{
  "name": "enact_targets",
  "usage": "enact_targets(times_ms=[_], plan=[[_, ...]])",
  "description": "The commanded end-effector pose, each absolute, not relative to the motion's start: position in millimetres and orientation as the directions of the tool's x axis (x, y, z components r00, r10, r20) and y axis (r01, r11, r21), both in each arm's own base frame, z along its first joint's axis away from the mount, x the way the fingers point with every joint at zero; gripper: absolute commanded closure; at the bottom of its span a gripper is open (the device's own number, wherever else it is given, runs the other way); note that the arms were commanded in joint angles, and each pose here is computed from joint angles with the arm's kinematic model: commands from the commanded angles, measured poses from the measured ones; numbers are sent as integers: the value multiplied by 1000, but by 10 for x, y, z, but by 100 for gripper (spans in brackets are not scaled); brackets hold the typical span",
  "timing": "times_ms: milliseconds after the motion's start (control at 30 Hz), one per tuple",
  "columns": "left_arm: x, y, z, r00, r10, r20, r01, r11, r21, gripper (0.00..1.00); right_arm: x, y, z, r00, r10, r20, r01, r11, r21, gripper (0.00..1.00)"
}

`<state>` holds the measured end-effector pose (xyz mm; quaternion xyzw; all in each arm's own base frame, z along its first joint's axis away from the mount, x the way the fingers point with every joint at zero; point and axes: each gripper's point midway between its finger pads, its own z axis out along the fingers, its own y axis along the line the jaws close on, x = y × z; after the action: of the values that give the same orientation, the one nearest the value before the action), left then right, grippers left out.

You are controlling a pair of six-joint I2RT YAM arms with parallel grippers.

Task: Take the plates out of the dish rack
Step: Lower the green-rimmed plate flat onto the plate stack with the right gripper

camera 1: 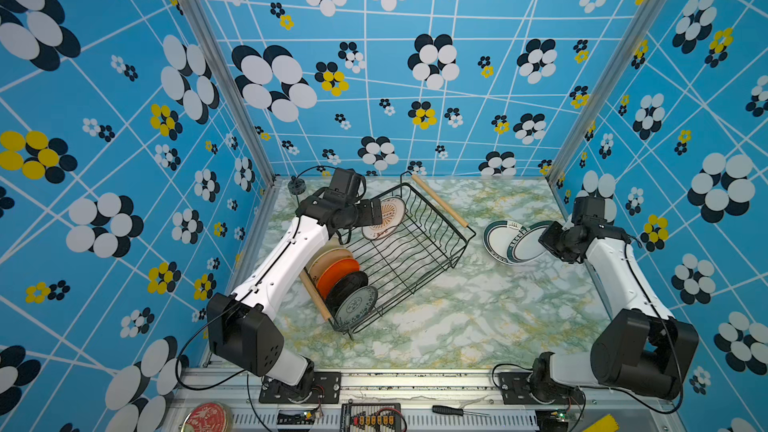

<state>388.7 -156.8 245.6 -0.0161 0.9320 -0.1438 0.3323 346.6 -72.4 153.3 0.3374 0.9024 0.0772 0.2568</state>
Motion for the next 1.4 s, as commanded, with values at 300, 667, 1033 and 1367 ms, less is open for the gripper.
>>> enact_targets(times_ms=[300,667,1033,1367], plan=[[3937,-1760,2472,-778,-98,-621,144,934,-328,1,3811,-654,1328,-628,683,-374,540,728,423,100],[3906,-1753,2470,-787,-81,-612,146,938,-313,1,3780,-614,1147,-651,690,-316,544,715,438,99],[3835,-1733,2416,-815,-63,-576,139,943,-301,1,3730,-616,985,-664,695,-277,555,706,441,90],[3808,-1743,2427,-816,-50,-577,154,942,-300,1,3733,-615,880,-686,684,-249,558,714,423,77]])
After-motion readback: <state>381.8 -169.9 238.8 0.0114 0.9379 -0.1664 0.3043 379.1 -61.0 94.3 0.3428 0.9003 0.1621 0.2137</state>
